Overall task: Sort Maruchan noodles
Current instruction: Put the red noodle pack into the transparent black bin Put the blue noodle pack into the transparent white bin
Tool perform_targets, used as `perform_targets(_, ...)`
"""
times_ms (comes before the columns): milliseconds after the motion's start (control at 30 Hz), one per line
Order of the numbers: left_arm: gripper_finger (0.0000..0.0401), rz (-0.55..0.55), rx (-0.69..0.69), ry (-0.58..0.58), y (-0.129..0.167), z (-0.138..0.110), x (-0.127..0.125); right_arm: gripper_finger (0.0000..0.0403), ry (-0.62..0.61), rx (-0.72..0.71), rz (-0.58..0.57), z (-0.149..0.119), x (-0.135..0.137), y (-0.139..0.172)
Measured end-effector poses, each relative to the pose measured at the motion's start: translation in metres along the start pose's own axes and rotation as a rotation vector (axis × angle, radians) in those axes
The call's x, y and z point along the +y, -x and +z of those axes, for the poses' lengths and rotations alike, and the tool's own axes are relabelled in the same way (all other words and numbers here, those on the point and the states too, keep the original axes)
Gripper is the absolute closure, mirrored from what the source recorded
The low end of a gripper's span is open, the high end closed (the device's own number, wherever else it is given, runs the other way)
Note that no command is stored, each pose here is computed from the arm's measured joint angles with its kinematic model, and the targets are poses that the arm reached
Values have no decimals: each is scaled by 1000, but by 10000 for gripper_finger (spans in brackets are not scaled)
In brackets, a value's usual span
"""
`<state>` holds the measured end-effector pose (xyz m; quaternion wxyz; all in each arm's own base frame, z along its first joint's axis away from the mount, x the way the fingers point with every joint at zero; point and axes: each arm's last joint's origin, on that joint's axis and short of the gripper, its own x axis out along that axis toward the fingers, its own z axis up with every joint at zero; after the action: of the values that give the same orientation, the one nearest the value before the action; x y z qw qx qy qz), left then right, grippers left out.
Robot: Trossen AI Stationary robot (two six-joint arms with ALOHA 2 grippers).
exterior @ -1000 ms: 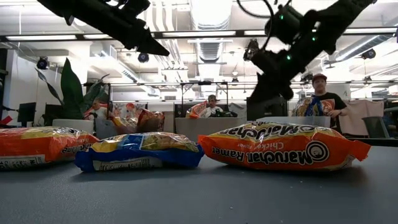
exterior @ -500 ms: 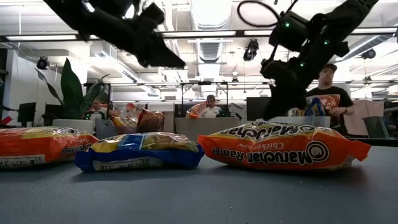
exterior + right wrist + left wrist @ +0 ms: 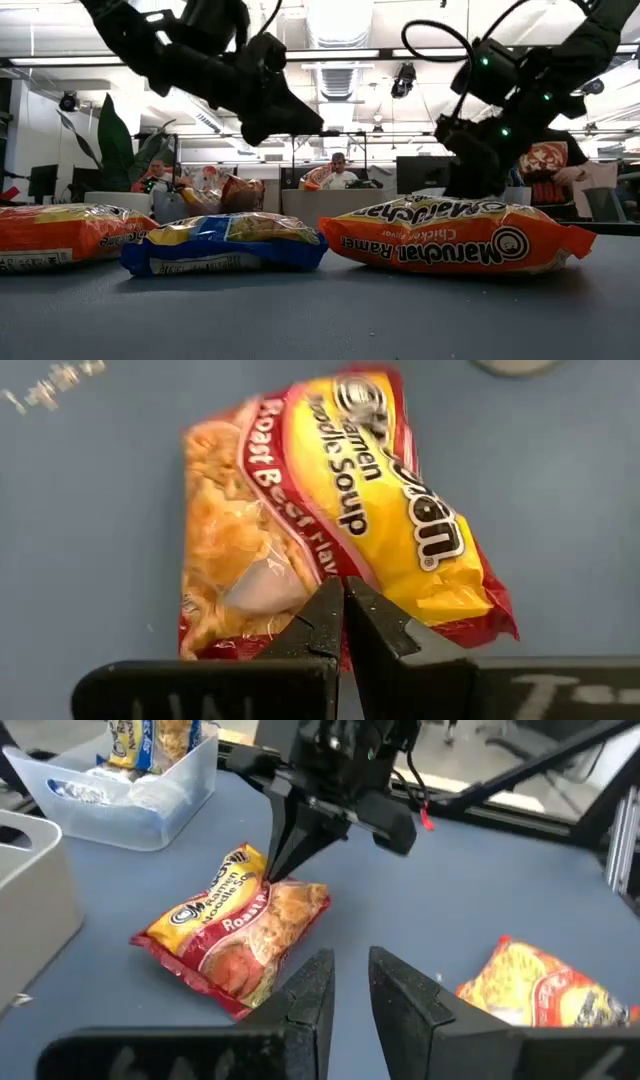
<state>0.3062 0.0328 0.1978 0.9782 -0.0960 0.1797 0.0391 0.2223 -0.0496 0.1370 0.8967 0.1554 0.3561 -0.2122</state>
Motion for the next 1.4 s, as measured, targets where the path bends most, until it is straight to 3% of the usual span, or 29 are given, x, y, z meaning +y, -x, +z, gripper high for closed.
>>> perform_targets(200, 313, 5, -12, 78, -10, -6, 2, 394, -5, 14, -41, -13, -5, -1)
perform_targets(500, 213, 162, -31, 219, -28, -14, 9, 394, -12, -36, -46, -29, -11, -2)
perform_targets(733, 154, 179, -26, 358, -47, -16, 13, 394, -13, -69, -35, -35, -13, -2)
perform_targets(1100, 132, 204, -28, 521, -63, -16, 30, 394, 12, -86, -56, -36, -14, -1)
perform_targets(1400, 132, 203, 6, 580, -69, -27, 37, 394, 11, -90, -66, -35, -14, -1)
